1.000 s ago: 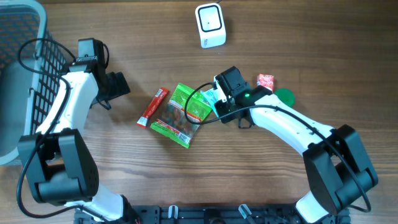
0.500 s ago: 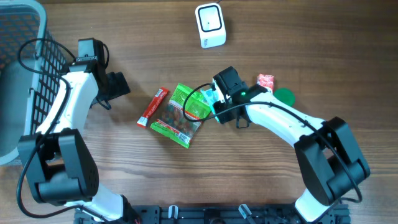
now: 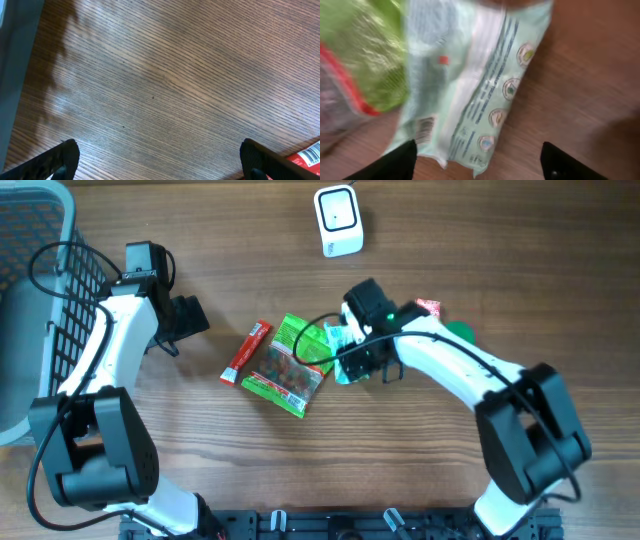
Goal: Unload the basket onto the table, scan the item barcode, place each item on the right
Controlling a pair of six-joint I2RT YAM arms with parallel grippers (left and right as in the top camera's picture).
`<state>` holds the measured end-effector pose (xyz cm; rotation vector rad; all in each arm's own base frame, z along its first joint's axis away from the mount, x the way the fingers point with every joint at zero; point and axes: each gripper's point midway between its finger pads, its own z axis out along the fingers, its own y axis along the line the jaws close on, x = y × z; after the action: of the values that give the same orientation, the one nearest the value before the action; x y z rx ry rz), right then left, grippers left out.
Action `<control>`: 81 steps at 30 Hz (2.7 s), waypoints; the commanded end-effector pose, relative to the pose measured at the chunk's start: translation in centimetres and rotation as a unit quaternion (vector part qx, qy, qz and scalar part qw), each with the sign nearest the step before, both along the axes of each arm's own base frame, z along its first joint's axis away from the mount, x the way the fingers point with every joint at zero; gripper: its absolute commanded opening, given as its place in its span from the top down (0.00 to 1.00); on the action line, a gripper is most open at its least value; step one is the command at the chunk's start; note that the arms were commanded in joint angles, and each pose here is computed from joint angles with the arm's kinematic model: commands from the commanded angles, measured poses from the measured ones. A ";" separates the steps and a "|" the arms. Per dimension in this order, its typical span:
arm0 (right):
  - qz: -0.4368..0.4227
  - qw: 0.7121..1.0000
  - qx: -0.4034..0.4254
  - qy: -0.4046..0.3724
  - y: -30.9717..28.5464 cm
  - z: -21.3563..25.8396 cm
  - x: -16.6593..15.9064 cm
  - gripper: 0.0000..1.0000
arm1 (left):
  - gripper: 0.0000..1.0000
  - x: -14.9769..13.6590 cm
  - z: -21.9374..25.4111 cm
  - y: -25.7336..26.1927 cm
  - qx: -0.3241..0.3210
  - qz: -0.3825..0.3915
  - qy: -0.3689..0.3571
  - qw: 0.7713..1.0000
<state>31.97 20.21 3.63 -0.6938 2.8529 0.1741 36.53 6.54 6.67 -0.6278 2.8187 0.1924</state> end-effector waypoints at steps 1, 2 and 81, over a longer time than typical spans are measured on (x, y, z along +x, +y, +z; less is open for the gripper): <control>0.016 0.998 0.050 -0.041 1.6 5.3 0.7 0.36 | 0.00 0.5 1.0 0.1 0.000 -0.002 -0.015 1.000; 0.019 0.998 0.059 -0.029 2.0 5.2 0.2 0.48 | 0.00 0.5 1.0 0.1 0.000 -0.002 -0.015 1.000; 0.014 0.998 0.028 0.056 1.0 -1.0 -1.7 0.96 | 0.00 0.5 1.0 0.1 0.000 -0.002 -0.015 1.000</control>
<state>30.68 19.36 2.64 -0.6954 2.9349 0.1543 36.53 6.54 6.67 -0.6278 2.8187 0.1924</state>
